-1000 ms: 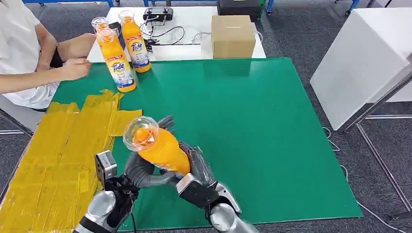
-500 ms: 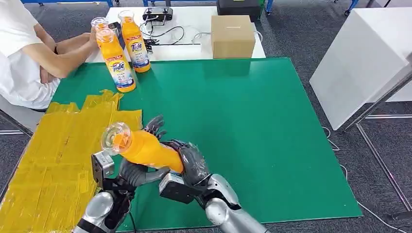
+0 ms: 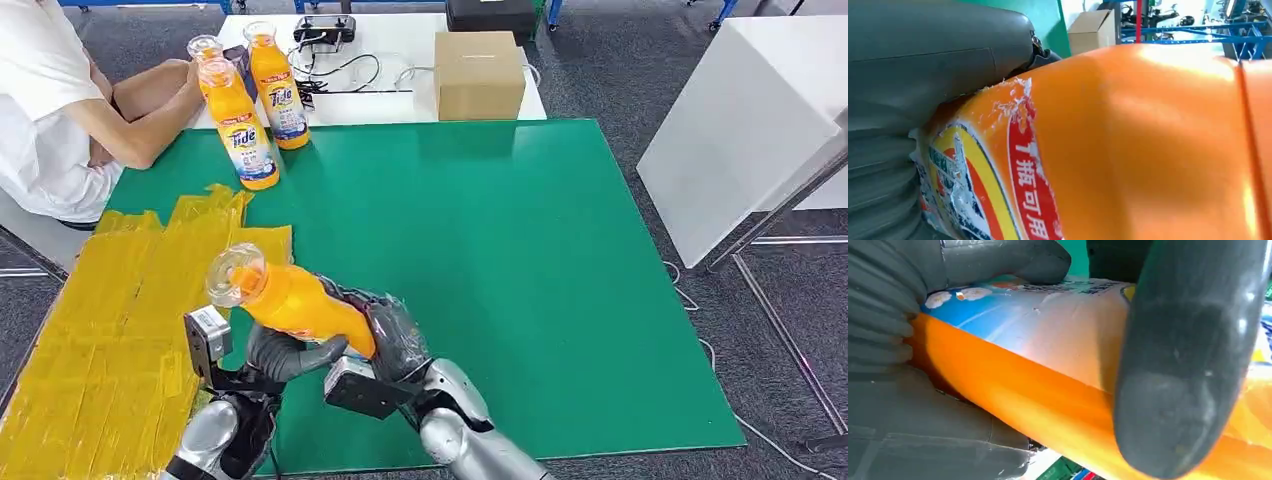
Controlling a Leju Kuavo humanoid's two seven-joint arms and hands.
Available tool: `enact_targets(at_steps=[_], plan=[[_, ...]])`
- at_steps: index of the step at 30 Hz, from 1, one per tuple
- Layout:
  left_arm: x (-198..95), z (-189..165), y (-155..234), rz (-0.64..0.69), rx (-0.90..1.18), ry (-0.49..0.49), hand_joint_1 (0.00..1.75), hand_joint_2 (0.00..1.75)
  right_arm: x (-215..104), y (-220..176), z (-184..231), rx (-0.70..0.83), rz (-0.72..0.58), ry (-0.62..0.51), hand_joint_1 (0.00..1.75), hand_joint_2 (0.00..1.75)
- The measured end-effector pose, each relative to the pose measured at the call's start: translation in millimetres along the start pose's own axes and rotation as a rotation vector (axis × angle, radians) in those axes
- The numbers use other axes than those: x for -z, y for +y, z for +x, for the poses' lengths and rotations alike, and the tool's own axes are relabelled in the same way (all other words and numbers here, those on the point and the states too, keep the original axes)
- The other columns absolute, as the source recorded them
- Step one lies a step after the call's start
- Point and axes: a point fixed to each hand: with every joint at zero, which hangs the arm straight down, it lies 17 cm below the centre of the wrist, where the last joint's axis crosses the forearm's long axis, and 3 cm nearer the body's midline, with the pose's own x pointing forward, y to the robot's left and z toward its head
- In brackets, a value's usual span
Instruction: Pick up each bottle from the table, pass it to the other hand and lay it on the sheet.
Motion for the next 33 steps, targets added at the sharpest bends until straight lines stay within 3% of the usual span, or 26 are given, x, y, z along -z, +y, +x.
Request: enact_targets(at_steps=[6, 9, 11, 12, 13, 17, 20, 25, 30, 33], plan=[[0, -1, 3, 0.024, -0.019, 0.003, 1.75, 1.75, 1, 0, -1, -0.002, 0.000, 0.002, 1.62, 1.75], [0, -1, 6, 0.047, -0.036, 0.002, 1.75, 1.75, 2, 1, -1, -0.002, 0.002, 0.005, 1.75, 1.75], [0, -1, 9, 0.066, -0.043, 0.002, 1.75, 1.75, 2, 0, -2, -0.001, -0.003, 0.007, 1.73, 1.75], [0, -1, 9, 0.074, -0.045, 0.002, 1.75, 1.75, 2, -1, -2, -0.003, -0.011, 0.008, 0.77, 1.75], [0, -2, 10, 0.084, -0.047, 0.001, 1.75, 1.75, 2, -3, -3, -0.005, -0.025, 0.009, 0.00, 1.75], [2, 5, 20, 0.148, 0.006, -0.033, 1.75, 1.75, -8, -20, 1, -0.041, -0.139, -0.010, 0.00, 1.75], [4, 24, 40, 0.236, 0.181, -0.109, 1.75, 1.75, -30, -40, 9, -0.065, -0.247, -0.028, 0.00, 1.75], [2, 54, 58, 0.327, 0.618, -0.237, 1.75, 1.75, -64, -97, 37, -0.078, -0.417, -0.096, 0.00, 1.75], [8, 63, 47, 0.240, 1.256, -0.308, 1.75, 1.75, -93, -147, 60, -0.142, -0.540, -0.157, 0.00, 1.75], [12, 64, 50, 0.225, 1.340, -0.318, 1.75, 1.75, -103, -168, 69, -0.167, -0.587, -0.173, 0.00, 1.75]])
